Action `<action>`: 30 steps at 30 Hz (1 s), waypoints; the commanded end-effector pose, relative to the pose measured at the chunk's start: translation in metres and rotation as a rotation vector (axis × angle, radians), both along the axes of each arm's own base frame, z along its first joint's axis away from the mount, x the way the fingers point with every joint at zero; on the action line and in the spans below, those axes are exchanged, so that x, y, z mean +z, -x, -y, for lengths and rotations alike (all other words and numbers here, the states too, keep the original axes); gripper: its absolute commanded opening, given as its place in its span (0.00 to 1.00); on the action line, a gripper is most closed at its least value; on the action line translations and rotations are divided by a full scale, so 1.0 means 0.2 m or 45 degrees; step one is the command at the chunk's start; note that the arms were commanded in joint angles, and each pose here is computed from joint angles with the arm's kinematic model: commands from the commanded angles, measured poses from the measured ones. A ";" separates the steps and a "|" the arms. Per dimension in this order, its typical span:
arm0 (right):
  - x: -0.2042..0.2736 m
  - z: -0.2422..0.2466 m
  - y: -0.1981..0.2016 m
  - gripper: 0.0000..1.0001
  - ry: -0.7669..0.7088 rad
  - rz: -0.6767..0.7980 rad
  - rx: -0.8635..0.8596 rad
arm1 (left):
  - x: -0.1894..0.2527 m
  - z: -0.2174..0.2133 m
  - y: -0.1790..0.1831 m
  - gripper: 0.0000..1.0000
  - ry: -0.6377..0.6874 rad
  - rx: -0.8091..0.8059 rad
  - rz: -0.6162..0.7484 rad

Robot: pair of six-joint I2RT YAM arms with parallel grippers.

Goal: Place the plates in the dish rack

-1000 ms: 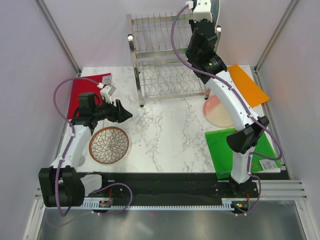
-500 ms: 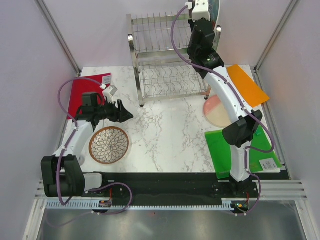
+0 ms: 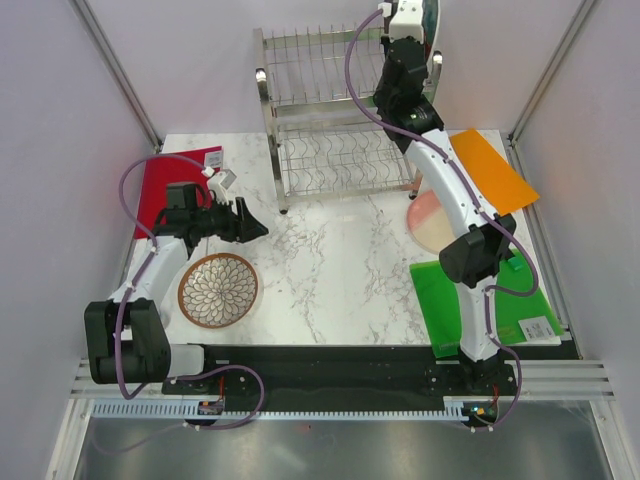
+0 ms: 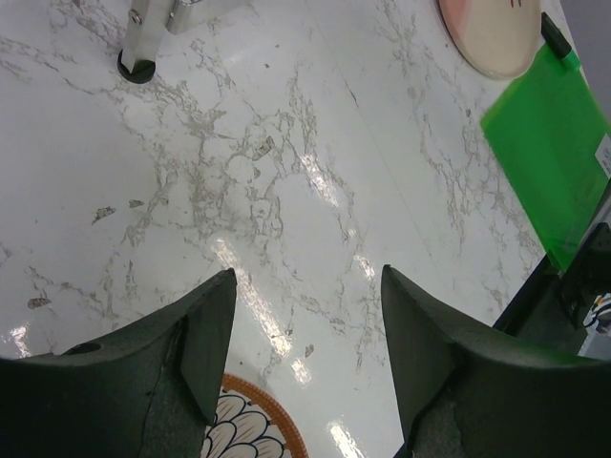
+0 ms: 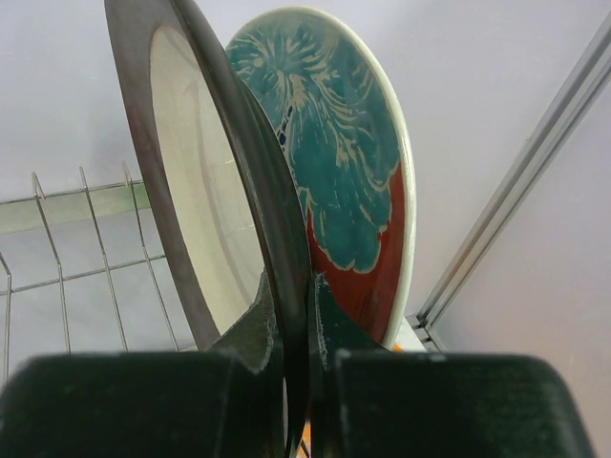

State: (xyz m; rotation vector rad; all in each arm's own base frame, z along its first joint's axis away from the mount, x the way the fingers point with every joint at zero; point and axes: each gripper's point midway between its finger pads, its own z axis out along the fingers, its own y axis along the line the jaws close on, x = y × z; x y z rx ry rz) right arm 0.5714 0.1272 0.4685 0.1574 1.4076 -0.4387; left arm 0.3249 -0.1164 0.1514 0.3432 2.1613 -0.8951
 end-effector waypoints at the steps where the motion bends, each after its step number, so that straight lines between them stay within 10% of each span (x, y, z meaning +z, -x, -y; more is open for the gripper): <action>1: 0.20 0.09 0.10 0.00 -0.115 0.149 -0.076 | 0.11 0.02 -0.05 0.69 0.041 -0.016 0.066; 4: 0.20 0.09 0.10 0.00 -0.081 0.143 -0.066 | 0.10 0.02 -0.05 0.69 0.042 -0.017 0.064; 8: 0.22 0.09 0.10 0.42 -0.038 0.149 -0.056 | 0.11 0.02 -0.05 0.69 0.043 -0.019 0.068; 11: 0.27 0.08 0.14 0.54 -0.040 0.180 -0.032 | 0.11 0.02 -0.04 0.69 0.041 -0.021 0.076; 22: 0.41 0.02 0.54 0.62 -0.038 0.160 0.091 | 0.21 -0.23 0.01 0.72 -0.315 0.190 0.189; 30: -0.21 -0.35 1.18 0.98 -0.081 -0.365 0.967 | 0.07 -0.72 0.43 0.77 -0.701 0.331 -0.011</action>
